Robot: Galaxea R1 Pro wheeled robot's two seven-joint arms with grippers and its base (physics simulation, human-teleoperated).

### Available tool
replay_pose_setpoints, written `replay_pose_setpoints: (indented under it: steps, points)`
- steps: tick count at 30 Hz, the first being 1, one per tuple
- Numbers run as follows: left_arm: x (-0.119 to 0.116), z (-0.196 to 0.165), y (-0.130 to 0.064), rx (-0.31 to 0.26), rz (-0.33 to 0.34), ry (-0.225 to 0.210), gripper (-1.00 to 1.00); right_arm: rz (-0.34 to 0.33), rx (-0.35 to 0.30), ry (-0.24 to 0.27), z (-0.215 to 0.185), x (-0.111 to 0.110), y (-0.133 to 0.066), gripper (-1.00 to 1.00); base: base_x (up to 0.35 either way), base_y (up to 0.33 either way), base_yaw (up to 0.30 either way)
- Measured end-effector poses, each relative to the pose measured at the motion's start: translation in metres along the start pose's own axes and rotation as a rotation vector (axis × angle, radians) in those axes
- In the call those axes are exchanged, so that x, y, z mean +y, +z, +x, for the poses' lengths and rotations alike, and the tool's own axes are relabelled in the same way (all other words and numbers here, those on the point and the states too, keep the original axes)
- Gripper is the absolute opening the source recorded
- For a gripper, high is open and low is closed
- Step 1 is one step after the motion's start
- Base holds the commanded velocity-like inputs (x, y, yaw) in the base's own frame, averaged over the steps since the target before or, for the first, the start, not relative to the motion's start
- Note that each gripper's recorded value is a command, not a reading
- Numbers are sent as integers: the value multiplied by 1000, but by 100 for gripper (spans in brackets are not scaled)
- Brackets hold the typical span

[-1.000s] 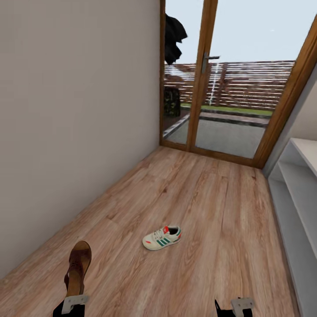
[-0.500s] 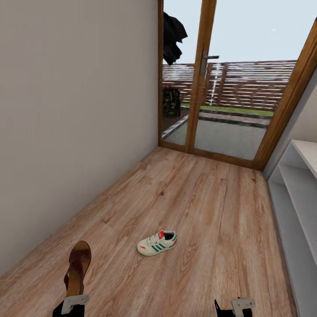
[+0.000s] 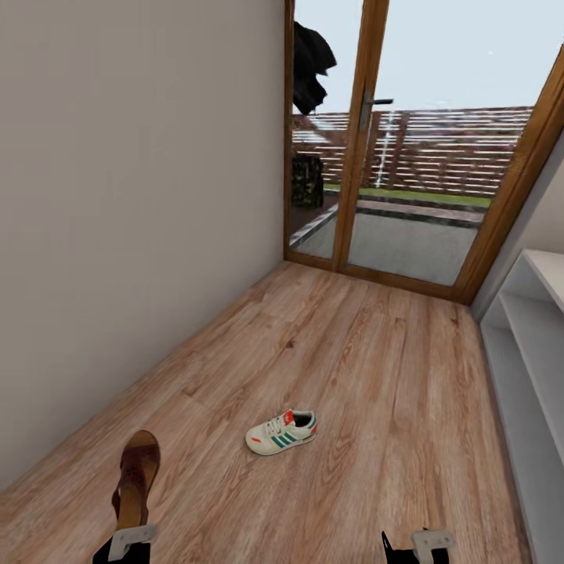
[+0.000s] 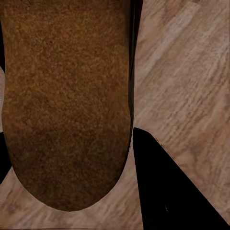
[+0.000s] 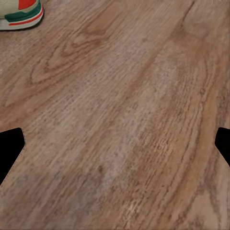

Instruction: Pick up the two gym shoes and the two sandals from the corridor floor and place them onto the hallstand (shoe rack) in the corridor, making sure they are on the rack and not on the floor. Arrange them so the two gym shoes are next to each other and the two sandals are next to each other.

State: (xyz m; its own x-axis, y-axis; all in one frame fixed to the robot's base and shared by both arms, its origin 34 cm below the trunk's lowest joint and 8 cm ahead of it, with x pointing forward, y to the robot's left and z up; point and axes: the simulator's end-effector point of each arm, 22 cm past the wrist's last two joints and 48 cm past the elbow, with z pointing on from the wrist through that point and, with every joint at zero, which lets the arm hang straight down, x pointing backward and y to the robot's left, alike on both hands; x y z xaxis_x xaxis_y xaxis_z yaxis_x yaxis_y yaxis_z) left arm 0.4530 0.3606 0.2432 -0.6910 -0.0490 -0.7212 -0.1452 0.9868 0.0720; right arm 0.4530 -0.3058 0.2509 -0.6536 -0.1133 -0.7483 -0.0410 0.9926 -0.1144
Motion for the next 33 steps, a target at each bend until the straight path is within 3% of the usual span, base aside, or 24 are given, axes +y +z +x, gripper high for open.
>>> replay_pose_setpoints:
  steps: [7, 33]
  points:
    - [7, 1, 0, 1, -23, -48, -100, 0, 7, 1, 3, 0, 0, 100, 0, 0, 206]
    - [7, 9, 1, 12, -23, -50, -100, -3, 30, 0, 14, 2, 0, 100, 13, -2, 232]
